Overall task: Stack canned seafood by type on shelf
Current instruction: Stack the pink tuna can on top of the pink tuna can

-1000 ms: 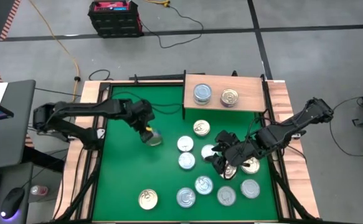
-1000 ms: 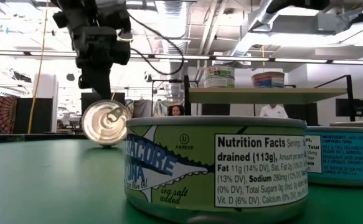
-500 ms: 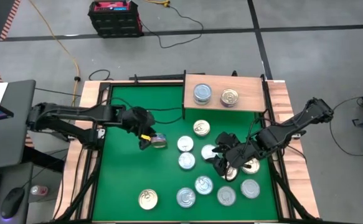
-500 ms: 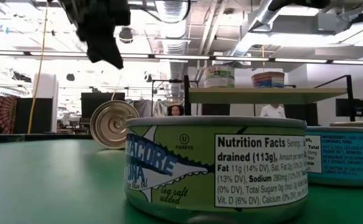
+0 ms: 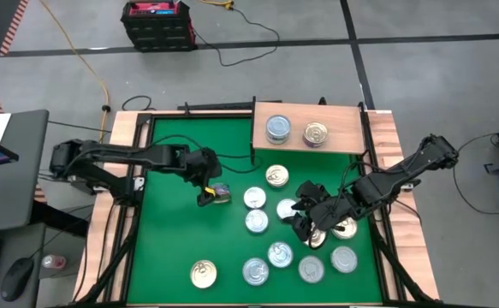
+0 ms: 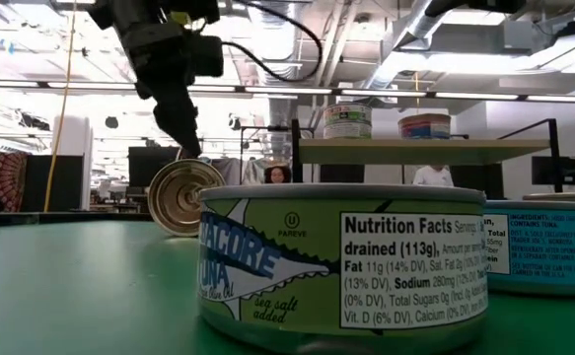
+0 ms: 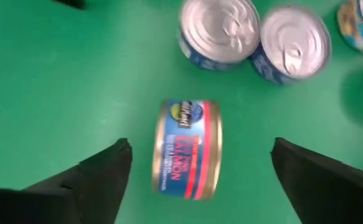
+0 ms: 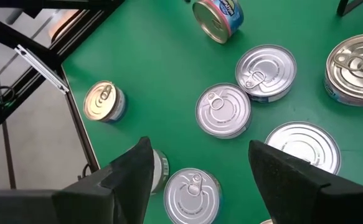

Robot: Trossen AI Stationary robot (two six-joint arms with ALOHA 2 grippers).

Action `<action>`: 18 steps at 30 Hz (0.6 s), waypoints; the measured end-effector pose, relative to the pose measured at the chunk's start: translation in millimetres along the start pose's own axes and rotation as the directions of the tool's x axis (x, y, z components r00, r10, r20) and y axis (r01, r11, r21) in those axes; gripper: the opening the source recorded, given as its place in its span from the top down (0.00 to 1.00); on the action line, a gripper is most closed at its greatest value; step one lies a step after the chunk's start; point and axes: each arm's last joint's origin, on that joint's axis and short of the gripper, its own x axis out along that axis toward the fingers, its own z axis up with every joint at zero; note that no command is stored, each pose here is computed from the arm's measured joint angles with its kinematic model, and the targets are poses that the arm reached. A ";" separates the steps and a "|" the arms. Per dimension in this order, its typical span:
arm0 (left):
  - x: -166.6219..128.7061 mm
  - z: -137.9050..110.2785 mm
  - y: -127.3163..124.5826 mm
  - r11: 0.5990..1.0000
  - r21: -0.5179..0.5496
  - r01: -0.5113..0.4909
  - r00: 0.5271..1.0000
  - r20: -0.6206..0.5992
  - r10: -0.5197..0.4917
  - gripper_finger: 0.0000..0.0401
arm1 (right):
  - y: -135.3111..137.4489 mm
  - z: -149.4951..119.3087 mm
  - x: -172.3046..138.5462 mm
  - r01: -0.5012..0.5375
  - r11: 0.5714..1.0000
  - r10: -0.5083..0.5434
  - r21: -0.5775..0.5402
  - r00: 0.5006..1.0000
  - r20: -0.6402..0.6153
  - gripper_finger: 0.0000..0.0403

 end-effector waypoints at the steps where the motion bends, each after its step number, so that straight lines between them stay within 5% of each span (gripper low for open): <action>1: 5.3 -0.8 1.9 1.000 0.015 0.006 1.000 -0.026 -0.006 0.05 | -0.3 0.6 0.3 0.001 1.000 -0.001 0.002 1.000 0.002 0.30; 8: 35.5 -8.4 13.7 0.996 0.024 0.086 0.979 -0.188 -0.080 0.13 | -1.8 3.6 1.5 0.008 1.000 -0.008 0.026 1.000 0.012 0.30; 16: 40.7 -7.4 15.1 0.993 0.070 0.094 0.979 -0.186 -0.080 0.50 | -2.1 3.9 1.4 0.019 0.999 -0.020 0.036 0.999 0.032 0.30; 18: 39.2 -6.7 15.0 0.993 0.073 0.091 0.981 -0.176 -0.077 0.53 | -2.1 4.0 1.4 0.019 0.999 -0.020 0.030 0.999 0.032 0.30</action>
